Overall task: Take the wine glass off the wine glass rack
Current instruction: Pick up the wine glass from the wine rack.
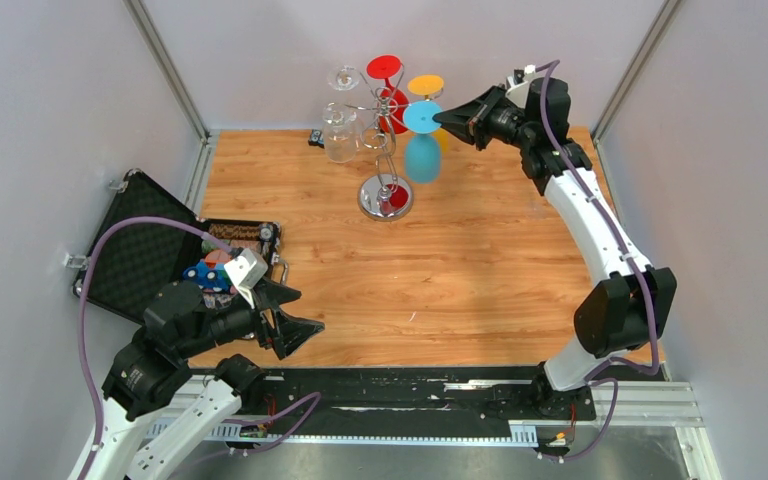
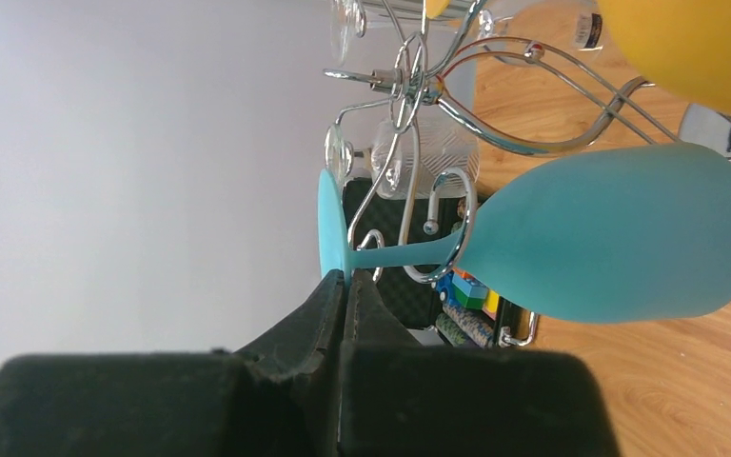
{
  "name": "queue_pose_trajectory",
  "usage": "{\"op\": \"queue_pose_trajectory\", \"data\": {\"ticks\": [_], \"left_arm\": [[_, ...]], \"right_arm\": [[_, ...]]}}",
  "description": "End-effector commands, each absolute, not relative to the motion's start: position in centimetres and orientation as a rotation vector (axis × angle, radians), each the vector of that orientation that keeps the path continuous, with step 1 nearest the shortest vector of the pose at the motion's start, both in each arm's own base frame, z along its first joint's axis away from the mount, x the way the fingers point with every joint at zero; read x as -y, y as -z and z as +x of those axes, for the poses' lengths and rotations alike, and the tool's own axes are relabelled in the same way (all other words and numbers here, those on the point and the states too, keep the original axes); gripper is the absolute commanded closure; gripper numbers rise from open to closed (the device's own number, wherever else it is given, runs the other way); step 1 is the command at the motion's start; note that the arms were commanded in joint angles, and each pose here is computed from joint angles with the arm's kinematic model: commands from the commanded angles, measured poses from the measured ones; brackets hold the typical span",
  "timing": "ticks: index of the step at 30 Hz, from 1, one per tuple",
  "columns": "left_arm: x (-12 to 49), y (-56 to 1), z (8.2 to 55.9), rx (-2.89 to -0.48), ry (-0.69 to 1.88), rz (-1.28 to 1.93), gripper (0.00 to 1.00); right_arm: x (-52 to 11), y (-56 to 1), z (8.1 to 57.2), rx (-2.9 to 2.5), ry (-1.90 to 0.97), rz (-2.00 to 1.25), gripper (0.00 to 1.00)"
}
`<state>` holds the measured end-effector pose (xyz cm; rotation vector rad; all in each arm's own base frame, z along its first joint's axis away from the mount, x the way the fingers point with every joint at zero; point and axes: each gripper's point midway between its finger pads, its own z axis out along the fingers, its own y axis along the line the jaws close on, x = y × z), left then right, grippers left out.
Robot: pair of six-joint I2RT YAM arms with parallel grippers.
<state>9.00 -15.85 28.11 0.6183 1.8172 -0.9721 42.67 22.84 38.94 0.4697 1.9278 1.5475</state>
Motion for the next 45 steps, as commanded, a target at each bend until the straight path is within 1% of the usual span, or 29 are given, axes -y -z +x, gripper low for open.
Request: {"op": "queue_pose_trajectory", "data": {"ticks": [1, 27, 45], "left_arm": [[16.0, -28.5, 9.1, -1.799, 0.981, 0.608, 0.0], [16.0, -28.3, 9.4, -1.817, 0.975, 0.6, 0.0], [16.0, -28.2, 9.4, -1.82, 0.973, 0.596, 0.0]], "right_arm": [[-23.8, -41.4, 42.5, -1.866, -1.62, 0.443, 1.0], [-23.6, -42.0, 46.2, -1.8, -1.627, 0.628, 1.0], [-22.8, -40.0, 48.1, -1.807, -1.611, 0.747, 1.0]]}}
